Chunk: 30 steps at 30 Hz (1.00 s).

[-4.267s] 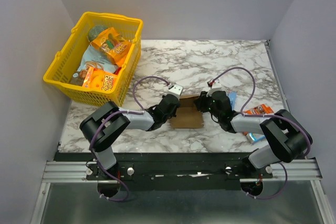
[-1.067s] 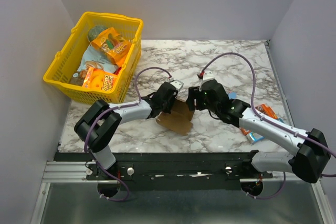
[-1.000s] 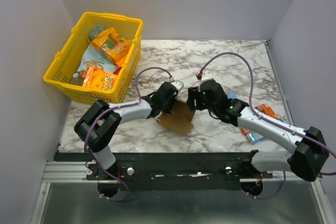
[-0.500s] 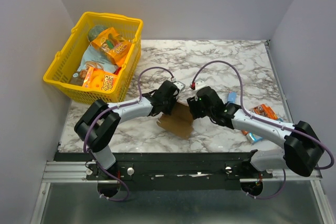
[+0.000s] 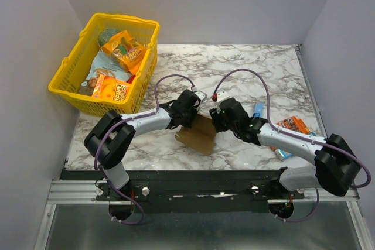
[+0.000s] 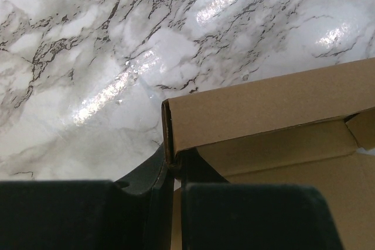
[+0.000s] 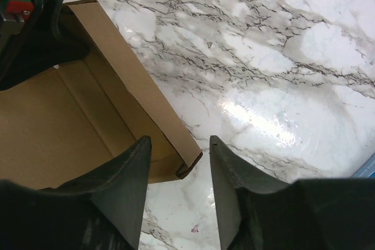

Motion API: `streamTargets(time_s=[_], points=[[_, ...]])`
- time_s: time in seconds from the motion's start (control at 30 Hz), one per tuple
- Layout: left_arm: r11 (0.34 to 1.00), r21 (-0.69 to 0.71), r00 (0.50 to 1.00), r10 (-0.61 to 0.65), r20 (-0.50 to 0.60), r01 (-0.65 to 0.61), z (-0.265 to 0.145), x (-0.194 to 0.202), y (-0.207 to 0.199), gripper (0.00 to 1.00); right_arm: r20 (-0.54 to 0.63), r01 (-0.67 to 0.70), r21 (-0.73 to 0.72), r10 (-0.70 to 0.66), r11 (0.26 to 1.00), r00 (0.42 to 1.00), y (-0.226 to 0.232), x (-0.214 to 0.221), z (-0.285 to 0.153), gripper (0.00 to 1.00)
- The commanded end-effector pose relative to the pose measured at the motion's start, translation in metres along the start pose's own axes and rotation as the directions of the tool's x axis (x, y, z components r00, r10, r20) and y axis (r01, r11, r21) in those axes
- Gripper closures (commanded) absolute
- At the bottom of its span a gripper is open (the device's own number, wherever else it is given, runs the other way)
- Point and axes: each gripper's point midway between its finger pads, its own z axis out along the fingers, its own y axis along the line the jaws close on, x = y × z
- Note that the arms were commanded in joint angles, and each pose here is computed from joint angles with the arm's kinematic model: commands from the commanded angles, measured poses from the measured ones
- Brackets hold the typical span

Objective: Fold the paper box

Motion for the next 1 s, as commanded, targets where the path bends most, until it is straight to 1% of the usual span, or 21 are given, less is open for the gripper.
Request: streamTargets(time_s=[0.0,0.2,0.23,0.27,0.37,0.43,0.53,0.57,0.6,0.63,0.67,0.73,0.77,0.83,0.87,0.93,0.97], points=[[1.0,0.016,1.0,0.002,-0.016,-0.002,0.001,0.0,-0.003,0.99,-0.016,0.032,-0.02,-0.032,0.999,0.999,0.008,0.009,0.006,0.51],[1.0,0.007,1.0,-0.016,-0.021,0.016,0.003,0.002,-0.002,0.99,-0.034,0.049,-0.015,-0.049,0.999,0.998,0.015,0.016,0.004,0.67],[1.0,0.007,0.999,-0.024,-0.025,0.024,0.004,0.003,-0.003,0.99,-0.037,0.059,-0.019,-0.059,0.998,0.998,0.019,0.017,0.005,0.72],[0.999,0.002,0.999,-0.033,-0.022,0.033,0.005,0.002,-0.002,1.0,-0.043,0.056,-0.013,-0.056,0.998,0.997,0.02,0.018,0.005,0.75],[0.999,-0.004,0.998,-0.054,-0.023,0.054,0.007,0.003,-0.002,1.0,-0.064,0.064,0.029,-0.062,0.998,0.996,0.022,0.025,0.007,0.77],[0.998,-0.004,0.998,-0.066,-0.023,0.066,0.007,0.003,-0.002,1.0,-0.074,0.082,0.061,-0.077,0.995,0.994,0.022,0.029,0.007,0.82],[0.997,0.012,0.996,-0.081,-0.023,0.081,0.008,0.002,-0.004,1.0,-0.102,0.099,0.085,-0.09,0.991,0.991,0.027,0.035,0.009,0.83],[0.997,0.013,0.996,-0.082,-0.022,0.082,0.009,0.001,-0.004,1.0,-0.1,0.083,0.092,-0.074,0.992,0.992,0.03,0.032,0.01,0.83],[0.996,0.015,0.996,-0.085,-0.019,0.086,0.008,0.0,-0.005,0.99,-0.13,0.095,0.099,-0.081,0.991,0.988,0.03,0.038,0.012,0.84],[0.996,0.016,0.996,-0.088,-0.016,0.088,0.008,-0.002,-0.004,0.96,-0.14,0.091,0.102,-0.076,0.991,0.987,0.032,0.04,0.013,0.87],[0.996,0.021,0.996,-0.085,-0.01,0.086,0.007,-0.004,-0.005,0.86,-0.151,0.062,0.115,-0.044,0.992,0.988,0.032,0.042,0.014,0.88],[0.996,0.031,0.997,-0.082,0.015,0.081,0.003,-0.014,-0.007,0.77,-0.188,0.057,0.135,-0.031,0.989,0.982,0.032,0.049,0.017,0.89],[0.996,0.032,0.997,-0.081,0.02,0.08,0.001,-0.017,-0.007,0.64,-0.195,0.025,0.151,0.005,0.988,0.981,0.032,0.052,0.018,0.89],[0.997,0.037,0.996,-0.072,0.047,0.071,-0.005,-0.029,-0.007,0.56,-0.232,0.021,0.189,0.024,0.982,0.972,0.028,0.063,0.02,0.89],[0.997,0.042,0.996,-0.071,0.054,0.068,-0.008,-0.033,-0.008,0.47,-0.238,-0.009,0.208,0.06,0.978,0.969,0.027,0.067,0.02,0.89],[0.997,0.053,0.995,-0.059,0.085,0.054,-0.017,-0.043,-0.01,0.37,-0.27,-0.017,0.23,0.08,0.973,0.96,0.026,0.076,0.022,0.88],[0.995,0.079,0.993,-0.062,0.096,0.054,-0.021,-0.047,-0.014,0.29,-0.276,-0.043,0.24,0.111,0.97,0.955,0.028,0.08,0.023,0.87]])
